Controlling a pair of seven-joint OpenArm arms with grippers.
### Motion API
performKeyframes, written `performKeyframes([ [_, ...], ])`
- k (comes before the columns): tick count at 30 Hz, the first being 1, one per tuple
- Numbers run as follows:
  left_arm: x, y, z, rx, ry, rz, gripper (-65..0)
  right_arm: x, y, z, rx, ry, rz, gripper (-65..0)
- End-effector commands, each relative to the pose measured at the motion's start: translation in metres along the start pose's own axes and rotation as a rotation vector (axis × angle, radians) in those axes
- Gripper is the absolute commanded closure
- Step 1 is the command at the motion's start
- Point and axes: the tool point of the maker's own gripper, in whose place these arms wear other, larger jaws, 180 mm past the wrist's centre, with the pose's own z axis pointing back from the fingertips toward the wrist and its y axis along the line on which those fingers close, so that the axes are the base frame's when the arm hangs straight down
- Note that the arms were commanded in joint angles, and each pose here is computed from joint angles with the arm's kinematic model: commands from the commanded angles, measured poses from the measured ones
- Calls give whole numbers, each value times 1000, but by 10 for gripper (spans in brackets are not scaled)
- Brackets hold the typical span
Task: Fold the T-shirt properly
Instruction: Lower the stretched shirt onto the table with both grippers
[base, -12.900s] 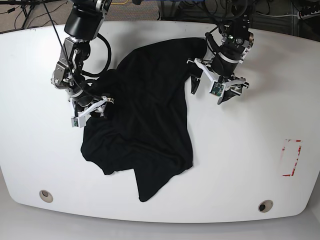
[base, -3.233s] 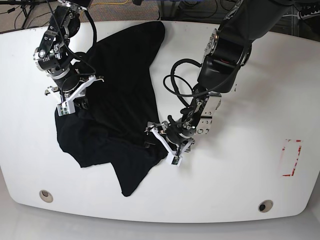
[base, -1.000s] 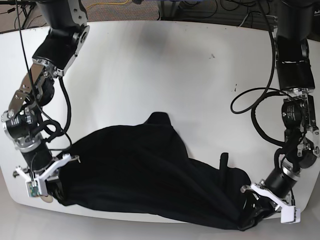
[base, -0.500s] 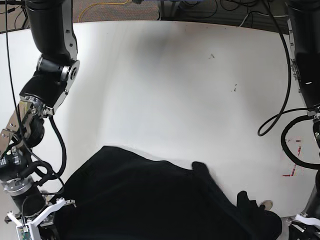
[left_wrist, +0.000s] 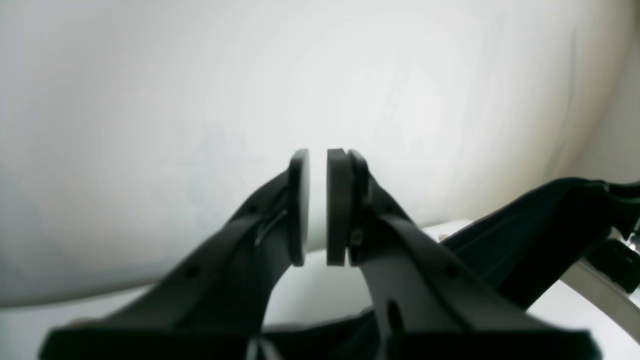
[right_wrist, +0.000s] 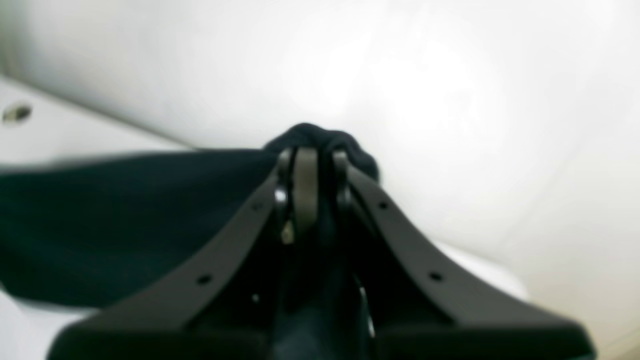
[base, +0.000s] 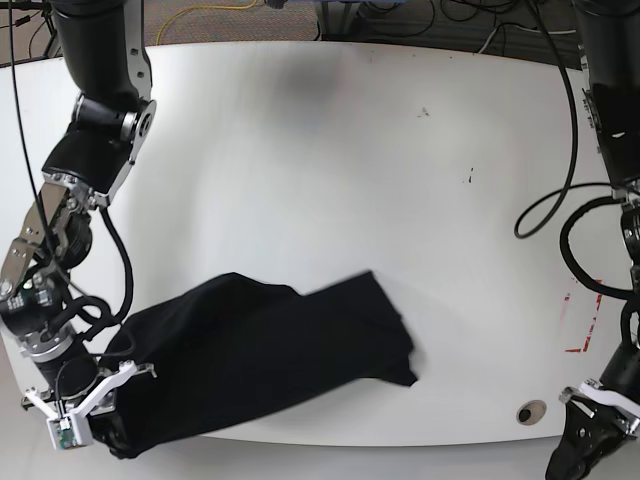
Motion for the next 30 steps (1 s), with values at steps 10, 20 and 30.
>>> performKeyframes([
  [10, -55, -7, 40, 20, 90, 42, -43, -70, 55, 39, 46, 67, -95, -5],
  [20, -126, -4, 82, 81, 245, 134, -43, -129, 113, 73, 112, 189, -201, -3],
  [30, -174, -5, 116, 124, 361, 197, -43, -183, 160, 104, 163, 330, -325, -2],
])
